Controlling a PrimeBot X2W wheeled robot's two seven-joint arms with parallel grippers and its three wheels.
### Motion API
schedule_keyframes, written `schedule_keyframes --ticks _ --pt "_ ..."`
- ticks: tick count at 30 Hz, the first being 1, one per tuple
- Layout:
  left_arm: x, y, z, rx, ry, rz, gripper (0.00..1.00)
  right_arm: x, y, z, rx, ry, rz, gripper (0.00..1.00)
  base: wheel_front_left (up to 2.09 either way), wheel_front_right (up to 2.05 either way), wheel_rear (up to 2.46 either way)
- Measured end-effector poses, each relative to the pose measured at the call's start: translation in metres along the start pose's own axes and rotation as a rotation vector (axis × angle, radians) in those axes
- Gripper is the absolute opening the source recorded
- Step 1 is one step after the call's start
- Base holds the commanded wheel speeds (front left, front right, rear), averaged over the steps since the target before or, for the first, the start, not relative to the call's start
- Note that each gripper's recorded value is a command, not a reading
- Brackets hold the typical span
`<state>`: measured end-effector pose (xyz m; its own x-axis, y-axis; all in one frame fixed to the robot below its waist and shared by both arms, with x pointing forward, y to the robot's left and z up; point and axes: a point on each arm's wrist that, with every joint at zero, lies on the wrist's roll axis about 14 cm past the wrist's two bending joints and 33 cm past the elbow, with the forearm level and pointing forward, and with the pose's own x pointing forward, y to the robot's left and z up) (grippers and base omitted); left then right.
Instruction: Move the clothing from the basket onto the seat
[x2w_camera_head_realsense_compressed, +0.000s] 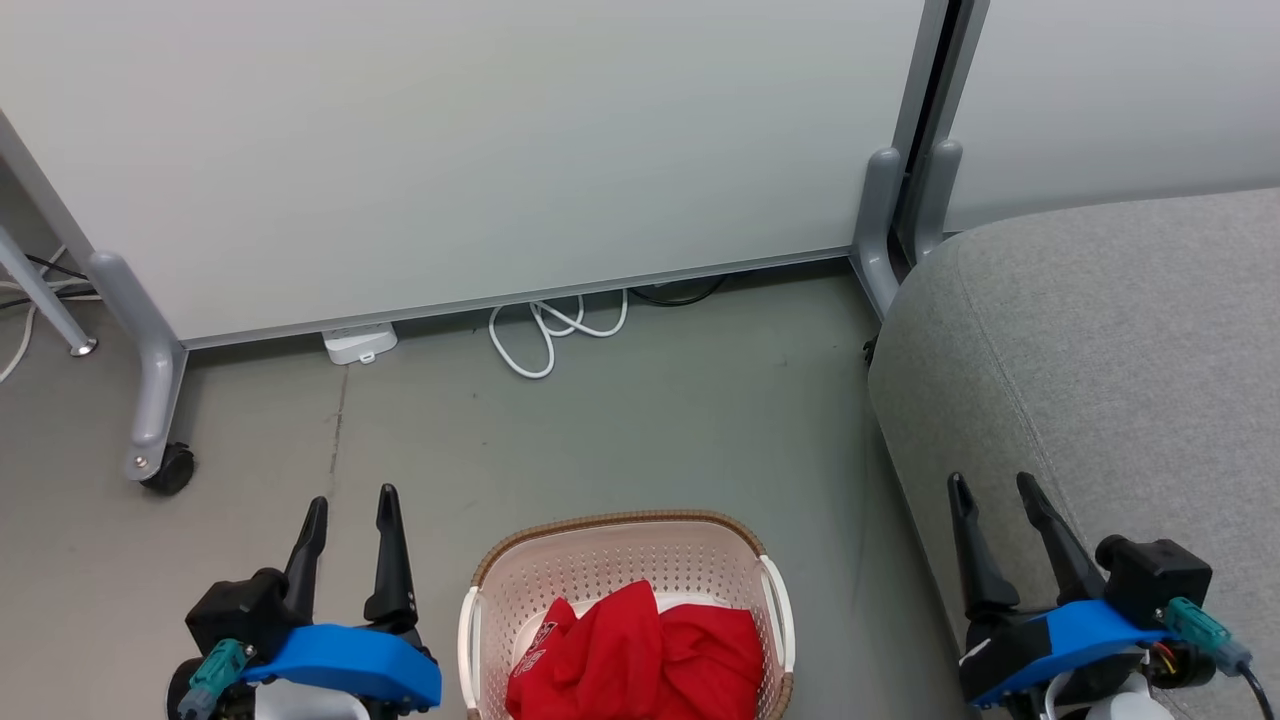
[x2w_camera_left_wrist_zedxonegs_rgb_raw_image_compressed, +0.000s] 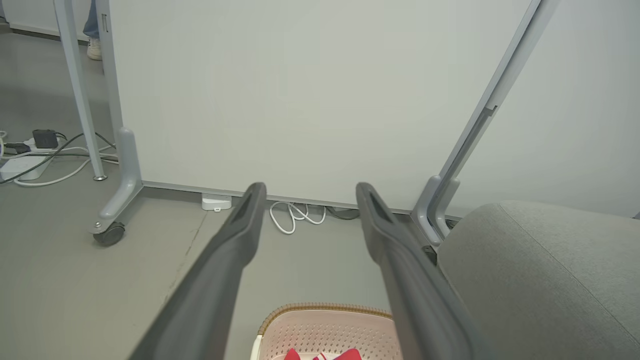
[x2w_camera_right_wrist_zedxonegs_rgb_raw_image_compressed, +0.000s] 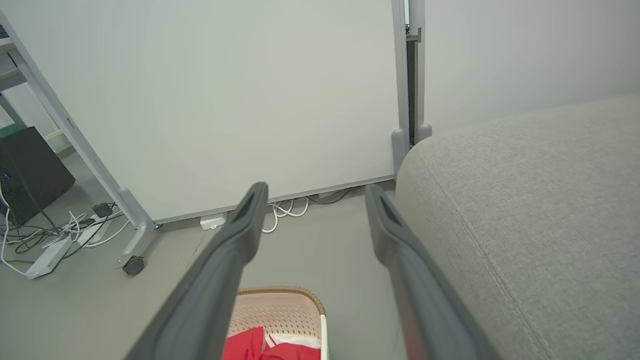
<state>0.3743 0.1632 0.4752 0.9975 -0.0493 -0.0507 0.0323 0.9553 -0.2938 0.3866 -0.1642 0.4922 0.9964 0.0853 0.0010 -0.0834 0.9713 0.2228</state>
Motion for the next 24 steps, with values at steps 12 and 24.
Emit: schedule_keyframes --ticks 12,24 --pt "-0.0012 0.0011 -0.0049 0.027 0.004 -0.005 1.0 0.0015 0.0058 0.002 -0.092 -0.01 0.029 1.0 0.0 0.0 0.0" --pt "-0.0007 -0.0034 -0.0039 0.05 -0.013 -0.022 1.0 0.0027 0.0105 0.0054 -0.171 -0.029 0.054 1.0 0.0 0.0 0.0"
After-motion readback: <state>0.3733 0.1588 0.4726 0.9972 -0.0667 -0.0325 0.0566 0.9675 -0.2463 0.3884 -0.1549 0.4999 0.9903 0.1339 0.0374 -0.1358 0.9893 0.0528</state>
